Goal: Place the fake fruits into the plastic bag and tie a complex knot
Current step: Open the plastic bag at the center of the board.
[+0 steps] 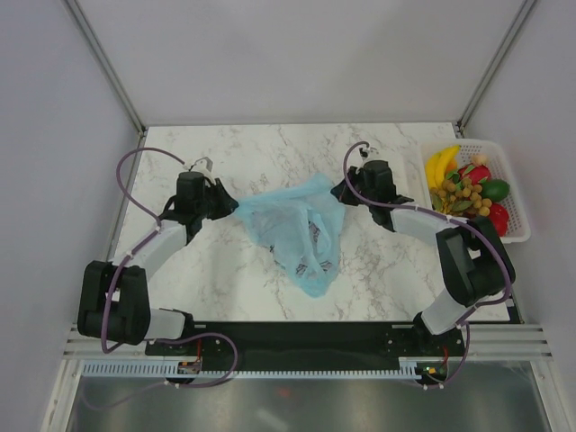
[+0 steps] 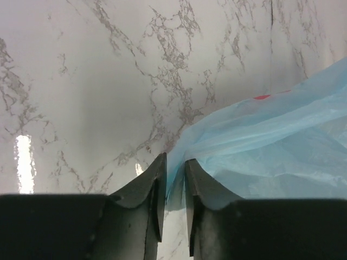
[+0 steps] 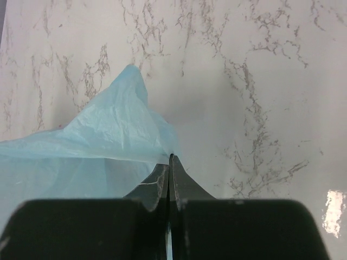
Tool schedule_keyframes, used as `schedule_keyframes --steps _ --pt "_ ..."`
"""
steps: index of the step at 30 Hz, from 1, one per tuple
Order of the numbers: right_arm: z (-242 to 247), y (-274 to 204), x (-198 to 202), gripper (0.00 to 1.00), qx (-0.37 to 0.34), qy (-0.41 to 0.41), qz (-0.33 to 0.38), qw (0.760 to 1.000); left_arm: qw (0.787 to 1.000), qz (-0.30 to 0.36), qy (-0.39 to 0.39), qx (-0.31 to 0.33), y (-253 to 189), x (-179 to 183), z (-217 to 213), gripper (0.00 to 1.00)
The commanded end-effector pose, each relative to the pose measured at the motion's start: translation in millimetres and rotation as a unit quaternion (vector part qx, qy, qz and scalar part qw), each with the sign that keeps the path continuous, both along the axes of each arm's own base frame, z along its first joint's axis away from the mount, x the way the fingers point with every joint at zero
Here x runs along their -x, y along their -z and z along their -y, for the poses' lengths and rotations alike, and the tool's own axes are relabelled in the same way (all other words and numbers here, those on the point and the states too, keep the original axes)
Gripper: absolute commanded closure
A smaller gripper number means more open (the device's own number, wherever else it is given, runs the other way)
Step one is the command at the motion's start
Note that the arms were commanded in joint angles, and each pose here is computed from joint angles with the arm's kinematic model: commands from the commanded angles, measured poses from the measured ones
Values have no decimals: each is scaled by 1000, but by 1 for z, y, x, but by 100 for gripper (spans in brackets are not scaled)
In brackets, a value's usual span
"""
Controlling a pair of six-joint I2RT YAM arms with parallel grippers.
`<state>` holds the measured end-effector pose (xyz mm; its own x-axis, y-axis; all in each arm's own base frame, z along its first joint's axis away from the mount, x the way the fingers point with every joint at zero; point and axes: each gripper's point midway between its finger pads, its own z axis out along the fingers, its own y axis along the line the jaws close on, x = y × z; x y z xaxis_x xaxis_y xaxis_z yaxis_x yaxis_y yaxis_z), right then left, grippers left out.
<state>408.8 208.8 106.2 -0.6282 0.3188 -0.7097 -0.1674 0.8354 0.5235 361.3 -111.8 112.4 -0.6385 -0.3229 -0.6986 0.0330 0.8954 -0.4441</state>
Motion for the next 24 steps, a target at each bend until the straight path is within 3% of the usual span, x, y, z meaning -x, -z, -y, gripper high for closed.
schedule_keyframes --steps 1,2,4,6,7,8,9,14,18,24 --pt "24 -13 -15 100 3 49 28 998 1000 19 -13 22 -22 -17 -5 71" --pt "24 -14 -16 100 4 50 29 998 999 23 -10 25 -26 -16 -3 51" --pt "25 -13 -16 100 6 51 27 998 999 37 -8 23 -35 -13 0 39" --pt "24 -15 -16 93 4 49 30 998 998 59 -20 3 -50 -9 -3 30" --pt "23 -17 -15 75 3 46 32 998 999 51 -15 -8 -49 0 3 29" --pt "23 -18 -14 66 2 44 32 999 998 61 -16 -15 -59 4 5 28" --pt "23 -22 -11 46 5 42 35 998 996 77 -26 -48 -74 13 12 26" --pt "30 -34 -8 38 15 56 36 998 995 78 11 -54 -85 37 46 25" --pt "36 -42 6 38 26 53 26 998 997 58 45 -16 -79 54 66 25" --pt "48 -30 39 38 50 43 -2 998 995 41 89 -24 -64 73 92 25"
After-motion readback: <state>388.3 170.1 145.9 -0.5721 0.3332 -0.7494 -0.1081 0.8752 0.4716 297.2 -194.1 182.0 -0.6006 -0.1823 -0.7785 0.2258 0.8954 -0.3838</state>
